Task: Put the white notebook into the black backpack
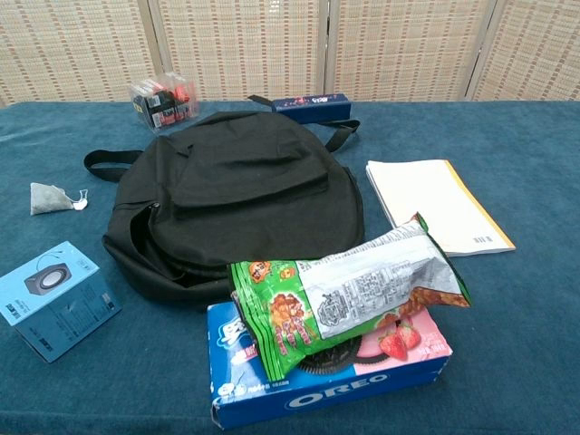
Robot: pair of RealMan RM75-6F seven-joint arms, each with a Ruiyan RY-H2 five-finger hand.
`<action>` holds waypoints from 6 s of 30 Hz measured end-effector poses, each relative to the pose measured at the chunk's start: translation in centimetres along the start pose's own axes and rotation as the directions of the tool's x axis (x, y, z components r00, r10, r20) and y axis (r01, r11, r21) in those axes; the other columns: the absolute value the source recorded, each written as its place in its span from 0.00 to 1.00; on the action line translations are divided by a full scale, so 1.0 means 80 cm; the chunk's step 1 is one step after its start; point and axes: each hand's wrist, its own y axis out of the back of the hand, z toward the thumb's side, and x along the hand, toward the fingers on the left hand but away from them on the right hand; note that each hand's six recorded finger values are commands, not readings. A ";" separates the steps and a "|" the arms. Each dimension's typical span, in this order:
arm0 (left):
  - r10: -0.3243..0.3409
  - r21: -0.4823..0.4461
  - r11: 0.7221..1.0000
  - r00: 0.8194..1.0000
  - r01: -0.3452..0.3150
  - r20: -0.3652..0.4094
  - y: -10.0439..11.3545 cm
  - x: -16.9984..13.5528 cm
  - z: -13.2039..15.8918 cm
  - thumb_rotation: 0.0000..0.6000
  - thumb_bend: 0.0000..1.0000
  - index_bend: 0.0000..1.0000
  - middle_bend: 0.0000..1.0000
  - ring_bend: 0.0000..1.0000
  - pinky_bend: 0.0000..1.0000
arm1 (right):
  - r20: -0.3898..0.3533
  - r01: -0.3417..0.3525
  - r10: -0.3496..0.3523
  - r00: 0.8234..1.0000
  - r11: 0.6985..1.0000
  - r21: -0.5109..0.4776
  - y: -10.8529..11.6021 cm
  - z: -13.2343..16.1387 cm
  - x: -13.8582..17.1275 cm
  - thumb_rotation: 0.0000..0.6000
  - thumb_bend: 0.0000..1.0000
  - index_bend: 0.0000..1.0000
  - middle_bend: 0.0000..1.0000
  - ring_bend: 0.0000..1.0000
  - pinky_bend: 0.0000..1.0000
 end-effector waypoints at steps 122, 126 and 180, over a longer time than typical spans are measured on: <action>0.020 -0.029 0.999 0.998 -0.022 -0.056 0.009 -0.011 -0.015 1.00 0.23 0.20 0.12 0.14 0.00 | -0.570 -0.053 0.180 0.802 0.971 0.232 -0.174 0.193 -0.239 1.00 0.52 0.28 0.29 0.09 0.10; 0.019 -0.031 0.999 0.998 -0.021 -0.054 0.009 -0.010 -0.014 1.00 0.23 0.20 0.12 0.14 0.00 | -0.572 -0.052 0.176 0.801 0.973 0.226 -0.174 0.199 -0.241 1.00 0.52 0.28 0.29 0.09 0.10; 0.009 -0.039 0.999 0.999 -0.011 -0.053 0.009 -0.009 -0.017 1.00 0.23 0.20 0.12 0.14 0.00 | -0.550 -0.017 0.067 0.832 0.995 0.094 -0.152 0.243 -0.269 1.00 0.29 0.60 0.40 0.13 0.10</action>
